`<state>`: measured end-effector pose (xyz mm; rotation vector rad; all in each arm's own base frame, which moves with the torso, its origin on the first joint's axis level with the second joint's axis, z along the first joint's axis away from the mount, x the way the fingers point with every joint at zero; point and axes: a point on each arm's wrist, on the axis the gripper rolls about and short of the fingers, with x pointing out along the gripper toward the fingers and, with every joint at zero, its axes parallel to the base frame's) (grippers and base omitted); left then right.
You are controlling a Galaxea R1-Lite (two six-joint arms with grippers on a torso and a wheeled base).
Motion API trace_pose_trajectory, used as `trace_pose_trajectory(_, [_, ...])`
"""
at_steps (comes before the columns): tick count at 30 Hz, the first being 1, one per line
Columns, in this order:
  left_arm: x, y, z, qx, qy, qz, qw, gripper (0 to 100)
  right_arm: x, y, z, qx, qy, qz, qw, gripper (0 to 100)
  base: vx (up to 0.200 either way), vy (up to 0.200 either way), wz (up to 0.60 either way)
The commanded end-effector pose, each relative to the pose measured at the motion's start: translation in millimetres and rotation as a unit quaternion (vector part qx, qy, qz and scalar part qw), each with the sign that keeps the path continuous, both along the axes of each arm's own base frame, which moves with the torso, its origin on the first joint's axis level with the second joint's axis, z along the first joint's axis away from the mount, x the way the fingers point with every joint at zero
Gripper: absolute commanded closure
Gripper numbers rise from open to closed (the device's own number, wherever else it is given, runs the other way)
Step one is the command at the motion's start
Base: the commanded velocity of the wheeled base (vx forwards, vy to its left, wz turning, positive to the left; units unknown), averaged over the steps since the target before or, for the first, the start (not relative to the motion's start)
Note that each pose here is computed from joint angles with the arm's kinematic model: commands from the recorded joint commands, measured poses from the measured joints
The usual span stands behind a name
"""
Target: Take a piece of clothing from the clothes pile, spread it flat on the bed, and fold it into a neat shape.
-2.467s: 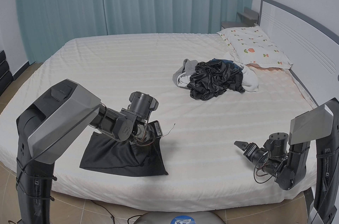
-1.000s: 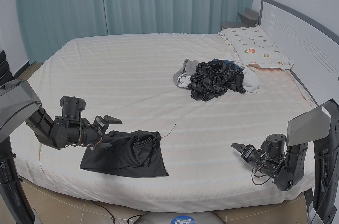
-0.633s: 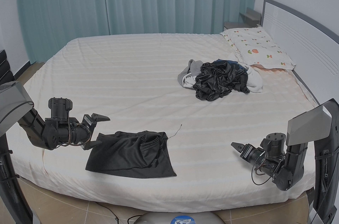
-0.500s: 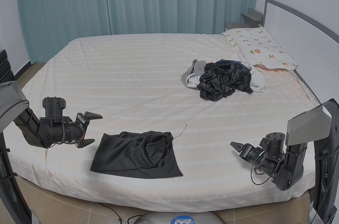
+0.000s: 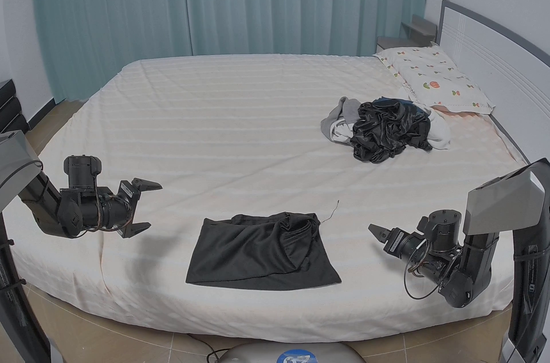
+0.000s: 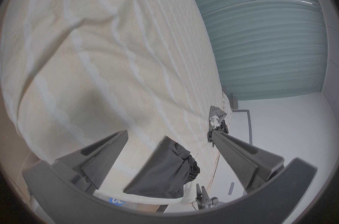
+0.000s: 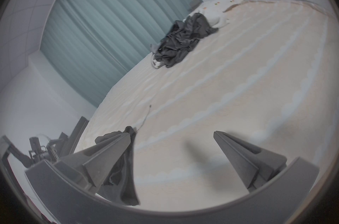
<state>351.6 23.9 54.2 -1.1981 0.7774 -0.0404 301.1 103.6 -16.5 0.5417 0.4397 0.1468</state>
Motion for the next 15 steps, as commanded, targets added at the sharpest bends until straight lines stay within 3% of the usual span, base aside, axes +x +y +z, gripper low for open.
trace_pose_trajectory(1, [2.8,-5.6,-8.6,0.000,0.009,-0.008,0.9999,0,4.0,21.1,9.4,-0.025,-0.026,0.038,0.9986,0,0.000,0.200,0.00])
trace_pose_trajectory(6, [4.2,-7.5,-16.6,0.005,0.018,-0.009,0.9998,0,8.0,48.5,10.6,-0.082,-0.037,0.069,0.9935,0,0.000,0.200,0.00])
trace_pose_trajectory(10, [4.2,-9.1,-16.6,0.006,0.018,-0.011,0.9998,0,10.7,54.9,11.9,-0.085,-0.041,0.071,0.9930,0,0.000,0.000,0.00])
trace_pose_trajectory(11, [4.3,-12.8,-18.6,0.008,0.021,-0.014,0.9997,0,21.2,71.2,9.3,-0.127,-0.014,0.075,0.9890,0,0.000,0.000,0.00])
trace_pose_trajectory(15, [4.4,-13.7,-19.1,0.011,0.021,-0.014,0.9996,0,35.0,79.1,6.0,-0.169,-0.007,0.056,0.9841,0,0.000,0.000,0.00])
